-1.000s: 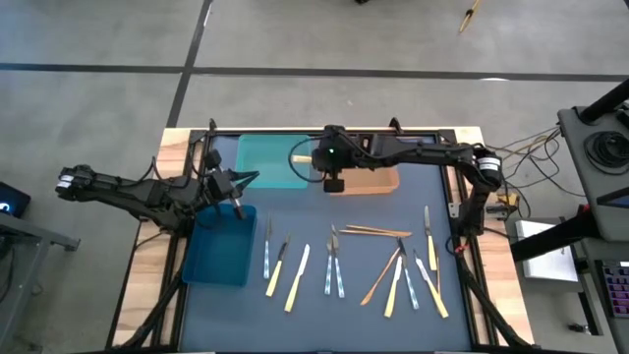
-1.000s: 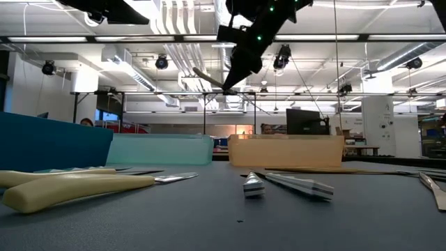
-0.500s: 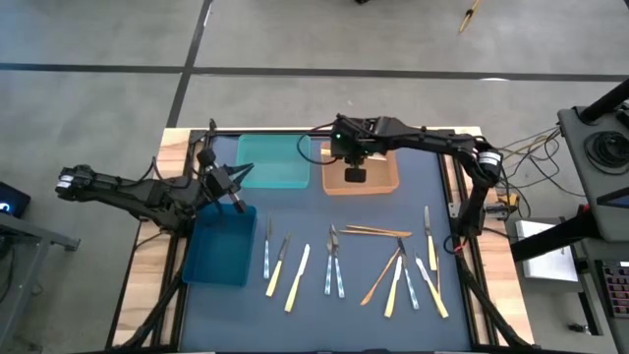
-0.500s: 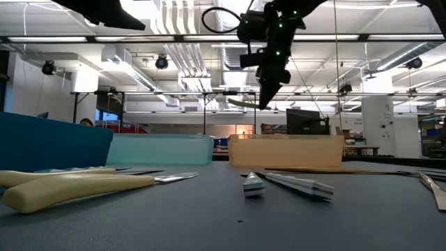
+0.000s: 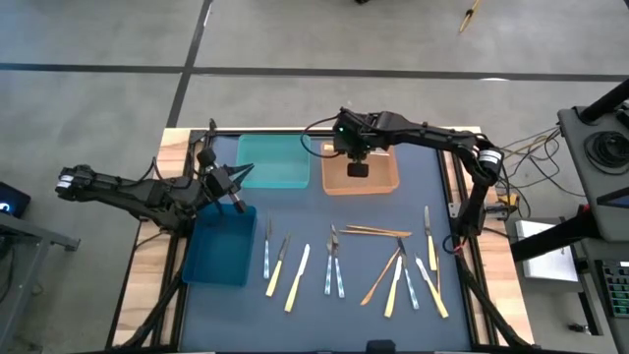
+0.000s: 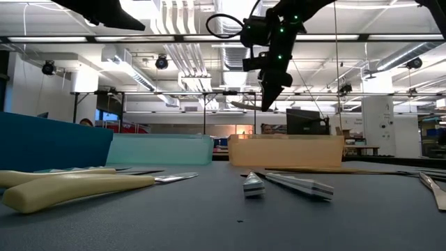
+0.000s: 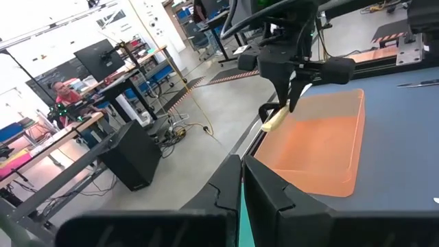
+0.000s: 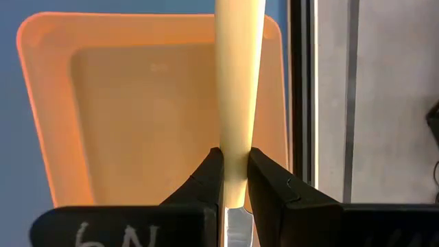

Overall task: Sort silverware by color (type)
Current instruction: Put the light yellow knife into the blue bin

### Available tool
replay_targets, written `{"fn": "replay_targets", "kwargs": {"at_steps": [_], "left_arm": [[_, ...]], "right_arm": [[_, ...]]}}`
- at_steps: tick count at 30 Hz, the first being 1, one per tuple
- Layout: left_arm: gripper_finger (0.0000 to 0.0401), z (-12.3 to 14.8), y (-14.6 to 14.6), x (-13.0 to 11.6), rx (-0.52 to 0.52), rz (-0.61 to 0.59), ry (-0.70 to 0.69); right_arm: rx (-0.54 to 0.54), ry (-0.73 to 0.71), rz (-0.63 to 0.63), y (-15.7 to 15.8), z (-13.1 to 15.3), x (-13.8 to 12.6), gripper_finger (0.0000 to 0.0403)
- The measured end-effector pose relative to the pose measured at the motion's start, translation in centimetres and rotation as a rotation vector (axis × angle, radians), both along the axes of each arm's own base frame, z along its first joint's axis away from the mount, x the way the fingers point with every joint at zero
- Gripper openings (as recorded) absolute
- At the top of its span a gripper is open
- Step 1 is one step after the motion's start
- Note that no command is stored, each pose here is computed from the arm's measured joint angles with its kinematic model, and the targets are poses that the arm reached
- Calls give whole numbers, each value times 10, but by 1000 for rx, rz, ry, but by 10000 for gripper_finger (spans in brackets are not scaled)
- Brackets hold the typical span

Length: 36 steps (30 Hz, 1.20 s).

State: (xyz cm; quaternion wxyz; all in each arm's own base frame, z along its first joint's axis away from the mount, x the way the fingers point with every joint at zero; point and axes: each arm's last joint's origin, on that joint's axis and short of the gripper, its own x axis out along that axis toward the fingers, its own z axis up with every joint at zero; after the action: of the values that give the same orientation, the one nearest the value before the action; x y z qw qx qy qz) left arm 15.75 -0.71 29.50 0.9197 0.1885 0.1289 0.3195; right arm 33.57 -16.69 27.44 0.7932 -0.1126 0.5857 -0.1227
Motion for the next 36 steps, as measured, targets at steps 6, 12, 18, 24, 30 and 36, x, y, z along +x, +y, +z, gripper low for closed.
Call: {"fn": "replay_targets", "kwargs": {"at_steps": [6, 12, 18, 24, 30, 36], "left_arm": [[0, 0, 0, 0, -13, 2, -8], [0, 0, 0, 0, -14, 2, -9], [0, -1, 0, 1, -14, 2, -8], [0, -1, 0, 1, -7, 1, -2], [0, -1, 0, 1, -2, 0, 2], [0, 2, 0, 1, 14, -3, -10]], "right_arm": [[7, 3, -12, 0, -2, 0, 34], [13, 22, -7, 0, -8, -2, 34], [20, 20, -6, 1, -22, -3, 34], [16, -6, 2, 0, -33, -2, 34], [-13, -64, 14, -2, -35, 3, 34], [-18, -63, 24, -3, -35, 3, 34]]}}
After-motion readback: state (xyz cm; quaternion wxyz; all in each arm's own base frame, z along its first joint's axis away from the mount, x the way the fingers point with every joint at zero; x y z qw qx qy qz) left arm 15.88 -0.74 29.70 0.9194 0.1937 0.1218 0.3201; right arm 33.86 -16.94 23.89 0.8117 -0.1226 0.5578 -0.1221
